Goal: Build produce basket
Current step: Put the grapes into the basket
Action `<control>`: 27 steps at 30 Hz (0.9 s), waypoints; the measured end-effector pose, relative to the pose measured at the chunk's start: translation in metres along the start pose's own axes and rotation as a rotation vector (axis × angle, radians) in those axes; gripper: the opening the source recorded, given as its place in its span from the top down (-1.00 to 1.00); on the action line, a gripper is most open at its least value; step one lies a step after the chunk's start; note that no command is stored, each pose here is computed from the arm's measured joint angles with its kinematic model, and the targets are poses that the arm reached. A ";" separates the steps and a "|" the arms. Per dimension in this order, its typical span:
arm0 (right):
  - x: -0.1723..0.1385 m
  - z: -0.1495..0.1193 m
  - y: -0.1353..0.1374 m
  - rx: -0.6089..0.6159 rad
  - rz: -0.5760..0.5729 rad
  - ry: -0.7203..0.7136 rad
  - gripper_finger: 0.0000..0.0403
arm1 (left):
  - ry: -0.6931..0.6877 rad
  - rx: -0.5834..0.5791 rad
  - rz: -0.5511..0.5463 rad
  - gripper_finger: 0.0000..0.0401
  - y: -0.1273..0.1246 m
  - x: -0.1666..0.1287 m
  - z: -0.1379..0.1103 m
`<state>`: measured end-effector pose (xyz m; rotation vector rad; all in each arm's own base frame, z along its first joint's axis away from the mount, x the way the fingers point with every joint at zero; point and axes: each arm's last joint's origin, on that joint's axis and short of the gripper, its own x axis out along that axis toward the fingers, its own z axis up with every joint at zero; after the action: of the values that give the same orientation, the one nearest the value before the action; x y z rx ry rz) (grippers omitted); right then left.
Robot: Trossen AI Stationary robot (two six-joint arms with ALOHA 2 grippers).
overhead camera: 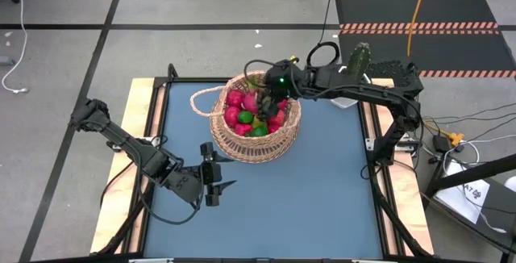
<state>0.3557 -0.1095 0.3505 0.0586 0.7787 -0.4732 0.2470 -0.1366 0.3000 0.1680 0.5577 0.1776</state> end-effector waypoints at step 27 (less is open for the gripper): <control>0.025 -0.024 0.004 -0.091 -0.001 0.025 0.23 | -0.001 -0.034 0.001 -0.47 0.000 0.000 0.000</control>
<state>0.3563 -0.1106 0.3156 -0.0208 0.8242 -0.4377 0.2471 -0.1366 0.3000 0.1356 0.5535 0.1881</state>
